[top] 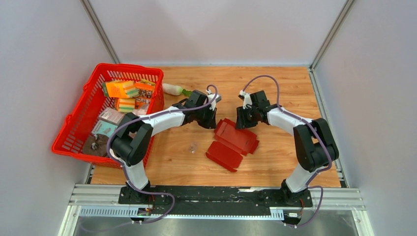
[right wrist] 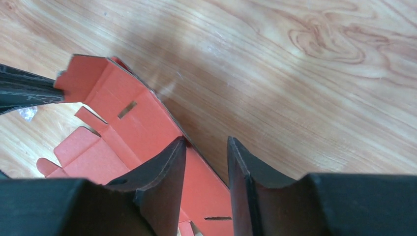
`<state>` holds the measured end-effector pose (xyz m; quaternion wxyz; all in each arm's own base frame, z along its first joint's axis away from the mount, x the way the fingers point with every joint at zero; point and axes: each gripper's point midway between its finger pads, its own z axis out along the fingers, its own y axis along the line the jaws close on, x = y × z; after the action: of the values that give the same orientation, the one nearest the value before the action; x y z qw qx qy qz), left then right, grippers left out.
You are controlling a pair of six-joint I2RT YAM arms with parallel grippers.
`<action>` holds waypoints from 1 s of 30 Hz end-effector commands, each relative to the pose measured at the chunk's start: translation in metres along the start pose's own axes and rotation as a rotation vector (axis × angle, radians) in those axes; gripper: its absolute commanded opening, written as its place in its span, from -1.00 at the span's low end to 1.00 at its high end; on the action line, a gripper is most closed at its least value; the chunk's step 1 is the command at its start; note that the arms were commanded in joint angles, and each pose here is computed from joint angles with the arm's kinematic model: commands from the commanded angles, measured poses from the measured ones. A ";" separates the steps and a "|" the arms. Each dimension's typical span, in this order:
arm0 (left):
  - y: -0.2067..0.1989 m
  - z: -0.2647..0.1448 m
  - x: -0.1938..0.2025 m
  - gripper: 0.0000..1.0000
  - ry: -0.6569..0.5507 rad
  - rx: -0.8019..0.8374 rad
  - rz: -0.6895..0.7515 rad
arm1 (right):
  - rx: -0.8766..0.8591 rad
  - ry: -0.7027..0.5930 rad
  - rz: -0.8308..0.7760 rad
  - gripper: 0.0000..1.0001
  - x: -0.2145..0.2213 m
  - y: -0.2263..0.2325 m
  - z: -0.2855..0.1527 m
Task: Fold the paper box
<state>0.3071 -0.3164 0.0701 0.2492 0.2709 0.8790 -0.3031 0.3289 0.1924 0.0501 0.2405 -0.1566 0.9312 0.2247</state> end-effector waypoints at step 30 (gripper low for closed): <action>-0.030 -0.005 -0.117 -1.00 -0.150 -0.065 -0.172 | -0.070 -0.205 -0.087 -1.00 -0.014 0.041 -0.042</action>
<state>0.3634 -0.3702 0.1445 0.2722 0.1725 0.8783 -0.3533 0.2999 0.2032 0.0789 0.2905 -0.1784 0.9067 0.2484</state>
